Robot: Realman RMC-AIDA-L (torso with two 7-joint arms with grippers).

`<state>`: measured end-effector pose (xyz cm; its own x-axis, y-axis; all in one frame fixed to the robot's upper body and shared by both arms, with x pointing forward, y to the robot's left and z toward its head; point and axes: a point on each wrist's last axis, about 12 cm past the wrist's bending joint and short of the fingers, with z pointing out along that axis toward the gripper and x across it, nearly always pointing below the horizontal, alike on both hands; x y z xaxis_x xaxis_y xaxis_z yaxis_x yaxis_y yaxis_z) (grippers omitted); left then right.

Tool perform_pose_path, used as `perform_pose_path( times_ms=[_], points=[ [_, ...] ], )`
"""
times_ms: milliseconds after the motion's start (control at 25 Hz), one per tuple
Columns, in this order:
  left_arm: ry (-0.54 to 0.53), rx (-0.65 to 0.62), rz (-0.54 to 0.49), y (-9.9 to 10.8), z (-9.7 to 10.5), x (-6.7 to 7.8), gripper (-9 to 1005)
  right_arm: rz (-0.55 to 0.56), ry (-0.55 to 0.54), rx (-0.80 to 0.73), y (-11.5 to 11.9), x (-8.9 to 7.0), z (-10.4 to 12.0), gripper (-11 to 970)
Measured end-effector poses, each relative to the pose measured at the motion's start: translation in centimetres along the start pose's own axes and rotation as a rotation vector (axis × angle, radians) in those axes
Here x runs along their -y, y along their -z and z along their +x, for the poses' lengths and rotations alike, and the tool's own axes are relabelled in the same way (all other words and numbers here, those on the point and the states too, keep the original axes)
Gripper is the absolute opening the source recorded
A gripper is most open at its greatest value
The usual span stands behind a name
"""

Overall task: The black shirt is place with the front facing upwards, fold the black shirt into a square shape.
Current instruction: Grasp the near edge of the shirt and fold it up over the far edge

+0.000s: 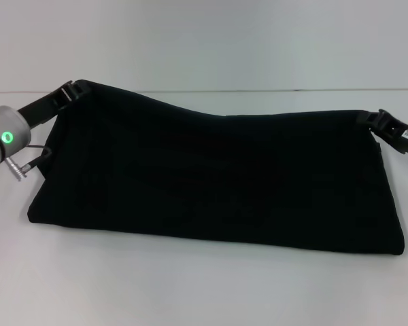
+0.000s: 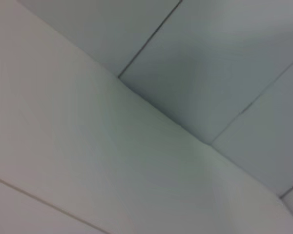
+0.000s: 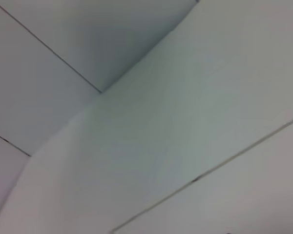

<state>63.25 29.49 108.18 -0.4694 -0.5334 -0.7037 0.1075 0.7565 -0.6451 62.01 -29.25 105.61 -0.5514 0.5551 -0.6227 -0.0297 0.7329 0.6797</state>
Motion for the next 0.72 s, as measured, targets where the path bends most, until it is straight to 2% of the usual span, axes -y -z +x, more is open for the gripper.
perform_pose_path(
  times_ms=[440, 480, 720],
  points=[
    [-0.054, 0.05, -0.147, -1.7, 1.5, 0.2, 51, 0.113, 0.069, 0.05, -1.5, 0.0, 0.5, 42],
    [-0.052, 0.055, -0.149, -1.7, 1.8, 0.2, 75, 0.117, 0.071, 0.057, -1.5, 0.1, 0.5, 42],
    [-0.036, 0.103, -0.156, -1.3, 1.9, -0.4, 221, 0.12, 0.068, 0.081, -1.4, 0.3, 0.7, 191]
  ],
)
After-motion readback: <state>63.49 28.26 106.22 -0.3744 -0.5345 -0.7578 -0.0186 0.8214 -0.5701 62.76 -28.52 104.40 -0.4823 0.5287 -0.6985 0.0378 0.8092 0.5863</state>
